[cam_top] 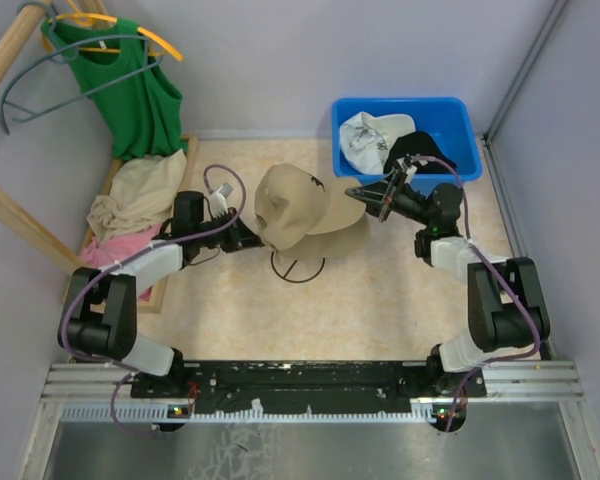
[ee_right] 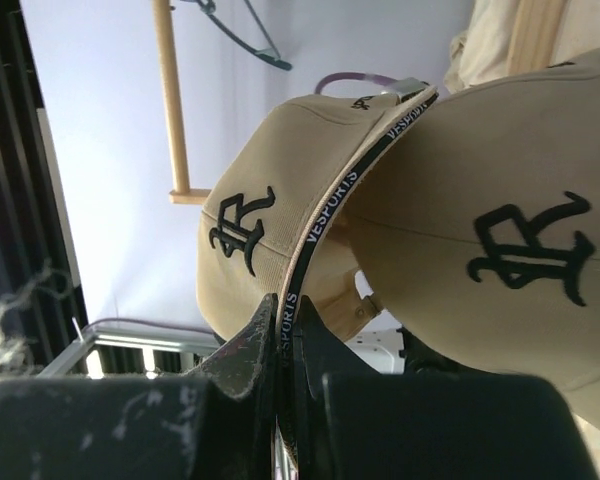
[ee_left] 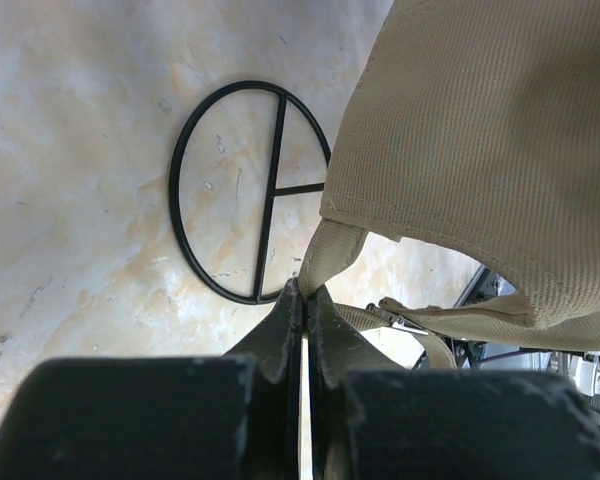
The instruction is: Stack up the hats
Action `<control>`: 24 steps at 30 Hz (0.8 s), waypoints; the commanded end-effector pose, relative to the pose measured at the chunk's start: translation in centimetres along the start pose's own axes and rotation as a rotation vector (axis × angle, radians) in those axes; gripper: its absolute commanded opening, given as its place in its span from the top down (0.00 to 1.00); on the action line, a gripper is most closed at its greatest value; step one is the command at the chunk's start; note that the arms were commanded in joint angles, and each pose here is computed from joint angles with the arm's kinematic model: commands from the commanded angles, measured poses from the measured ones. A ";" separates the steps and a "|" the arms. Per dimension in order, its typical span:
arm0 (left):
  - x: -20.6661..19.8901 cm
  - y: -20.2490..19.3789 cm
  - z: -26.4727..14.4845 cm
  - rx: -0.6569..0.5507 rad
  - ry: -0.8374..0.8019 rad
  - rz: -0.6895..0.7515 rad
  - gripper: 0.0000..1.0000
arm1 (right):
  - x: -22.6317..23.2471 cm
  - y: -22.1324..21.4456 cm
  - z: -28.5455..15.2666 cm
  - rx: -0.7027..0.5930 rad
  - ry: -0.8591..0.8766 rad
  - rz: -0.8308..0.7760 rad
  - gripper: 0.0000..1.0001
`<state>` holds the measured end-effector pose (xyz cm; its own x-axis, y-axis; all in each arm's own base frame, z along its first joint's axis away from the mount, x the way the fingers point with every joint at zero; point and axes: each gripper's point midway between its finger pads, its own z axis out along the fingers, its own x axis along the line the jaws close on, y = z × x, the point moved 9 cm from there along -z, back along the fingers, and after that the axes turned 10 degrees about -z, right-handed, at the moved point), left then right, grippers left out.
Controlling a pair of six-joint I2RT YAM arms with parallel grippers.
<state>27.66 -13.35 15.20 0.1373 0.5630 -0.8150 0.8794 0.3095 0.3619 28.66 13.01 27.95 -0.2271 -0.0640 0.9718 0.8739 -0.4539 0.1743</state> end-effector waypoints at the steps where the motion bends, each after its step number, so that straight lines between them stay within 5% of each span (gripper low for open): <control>1: -0.2 1.3 -0.1 -0.023 -0.018 0.020 1.00 | -0.7 0.1 0.4 0.037 -0.046 -0.060 1.00; 13: 0.2 1.8 -0.2 -0.025 -0.026 0.003 1.00 | -4.9 0.7 0.2 0.079 -0.317 -0.119 1.00; 24: 1.0 1.3 0.1 -0.006 -0.017 -0.016 1.00 | -5.9 -0.2 -2.3 0.078 -0.388 -0.099 1.00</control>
<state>28.58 -12.64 15.20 0.1295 0.5411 -0.8309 0.8809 0.3220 0.3470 30.38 11.75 22.15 -0.1270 0.2919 0.9480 0.8813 -0.4055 0.2429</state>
